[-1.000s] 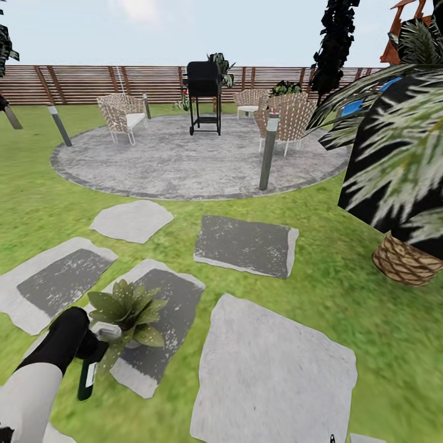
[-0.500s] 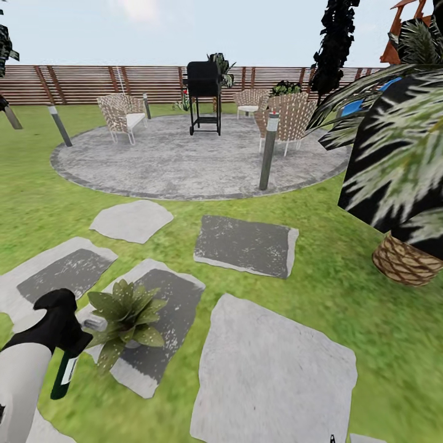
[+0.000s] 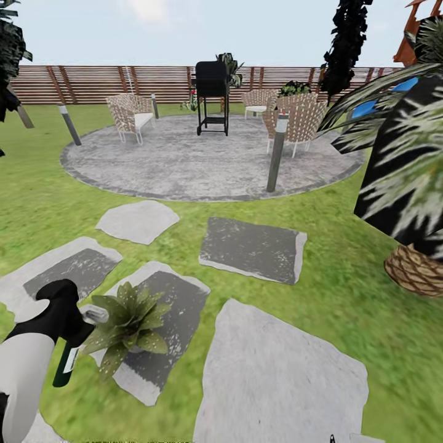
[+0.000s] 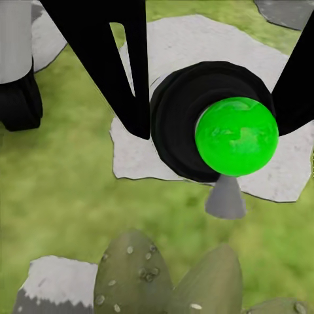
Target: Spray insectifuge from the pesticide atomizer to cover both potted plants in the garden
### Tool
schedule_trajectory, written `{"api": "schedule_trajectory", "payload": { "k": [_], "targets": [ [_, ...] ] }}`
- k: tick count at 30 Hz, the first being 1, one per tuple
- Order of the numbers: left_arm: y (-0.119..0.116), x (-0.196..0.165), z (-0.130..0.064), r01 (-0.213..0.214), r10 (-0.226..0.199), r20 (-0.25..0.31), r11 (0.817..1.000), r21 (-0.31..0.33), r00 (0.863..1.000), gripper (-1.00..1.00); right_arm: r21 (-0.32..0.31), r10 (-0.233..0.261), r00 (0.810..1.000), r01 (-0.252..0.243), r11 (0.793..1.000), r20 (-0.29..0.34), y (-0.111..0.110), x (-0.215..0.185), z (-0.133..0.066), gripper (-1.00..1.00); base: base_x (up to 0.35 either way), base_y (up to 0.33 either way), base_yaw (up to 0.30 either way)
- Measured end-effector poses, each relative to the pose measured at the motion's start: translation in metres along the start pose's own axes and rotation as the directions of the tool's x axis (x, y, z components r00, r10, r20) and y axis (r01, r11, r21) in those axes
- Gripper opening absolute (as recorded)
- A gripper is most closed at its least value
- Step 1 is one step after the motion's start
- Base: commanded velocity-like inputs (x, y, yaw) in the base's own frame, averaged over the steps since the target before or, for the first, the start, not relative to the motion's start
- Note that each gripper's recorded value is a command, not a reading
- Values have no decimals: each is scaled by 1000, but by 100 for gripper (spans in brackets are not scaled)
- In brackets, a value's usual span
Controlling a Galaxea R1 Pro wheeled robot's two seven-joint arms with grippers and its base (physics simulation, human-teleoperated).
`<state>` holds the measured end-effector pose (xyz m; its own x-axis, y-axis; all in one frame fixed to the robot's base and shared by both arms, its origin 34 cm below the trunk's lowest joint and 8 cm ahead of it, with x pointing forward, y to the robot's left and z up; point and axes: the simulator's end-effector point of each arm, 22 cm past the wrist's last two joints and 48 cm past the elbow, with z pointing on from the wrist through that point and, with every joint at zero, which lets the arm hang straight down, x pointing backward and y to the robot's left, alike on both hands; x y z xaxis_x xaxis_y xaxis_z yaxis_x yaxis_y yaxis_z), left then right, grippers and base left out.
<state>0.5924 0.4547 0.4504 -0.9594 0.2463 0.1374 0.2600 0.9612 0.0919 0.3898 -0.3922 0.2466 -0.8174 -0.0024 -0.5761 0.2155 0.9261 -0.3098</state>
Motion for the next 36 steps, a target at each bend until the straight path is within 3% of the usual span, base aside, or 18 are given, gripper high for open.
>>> {"api": "schedule_trajectory", "payload": {
  "k": [8,14,30,36],
  "targets": [
    [0,-14,-15,-54,54,-2,998,-21,999,-100,2,-2,1000,2,1000,1,-2,0,0,100,0,0,25],
    [12,-18,-28,-59,58,-15,996,-69,998,-100,11,-8,1000,8,1000,3,-10,-1,2,100,134,117,0],
    [10,-17,-27,-61,60,-19,996,-70,998,-100,12,-6,1000,6,1000,7,-11,-3,2,100,58,61,-72],
    [10,-17,-27,-60,59,-19,996,-70,998,-100,13,-7,1000,7,1000,7,-11,-3,3,100,-198,2,-1]
  ]
}}
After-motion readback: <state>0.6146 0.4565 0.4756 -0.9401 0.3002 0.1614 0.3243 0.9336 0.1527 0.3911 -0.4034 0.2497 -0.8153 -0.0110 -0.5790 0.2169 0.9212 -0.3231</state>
